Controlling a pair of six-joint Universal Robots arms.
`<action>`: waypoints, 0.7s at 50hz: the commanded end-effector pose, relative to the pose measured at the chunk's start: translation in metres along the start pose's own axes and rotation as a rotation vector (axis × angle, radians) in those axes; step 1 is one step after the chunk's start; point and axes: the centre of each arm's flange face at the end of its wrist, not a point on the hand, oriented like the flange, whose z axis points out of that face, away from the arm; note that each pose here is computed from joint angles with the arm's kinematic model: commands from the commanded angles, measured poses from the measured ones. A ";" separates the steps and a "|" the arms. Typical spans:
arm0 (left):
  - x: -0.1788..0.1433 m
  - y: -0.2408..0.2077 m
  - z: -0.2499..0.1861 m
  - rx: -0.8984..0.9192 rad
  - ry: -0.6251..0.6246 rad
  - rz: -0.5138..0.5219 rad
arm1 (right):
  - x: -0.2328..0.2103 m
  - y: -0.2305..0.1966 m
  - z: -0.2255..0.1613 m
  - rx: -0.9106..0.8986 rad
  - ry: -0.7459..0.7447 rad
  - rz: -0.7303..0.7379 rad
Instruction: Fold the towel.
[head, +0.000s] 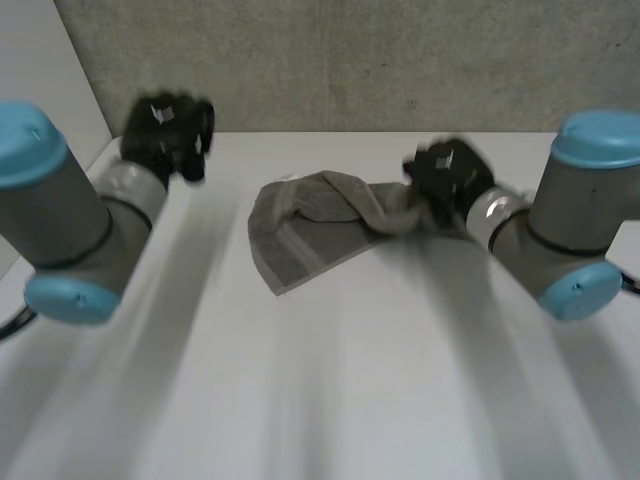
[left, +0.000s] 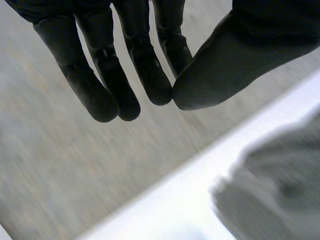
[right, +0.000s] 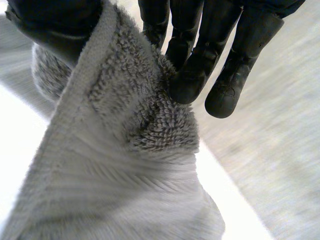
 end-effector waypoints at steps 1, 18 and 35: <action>0.017 0.054 -0.022 -0.171 0.062 -0.010 | -0.041 0.037 -0.035 -0.226 -0.203 -0.043; 0.051 0.021 -0.008 0.006 0.140 -0.007 | -0.036 -0.036 -0.124 -0.032 -0.259 -0.083; 0.146 0.057 -0.012 0.028 0.563 -0.016 | -0.059 -0.059 -0.190 0.010 -0.442 -0.113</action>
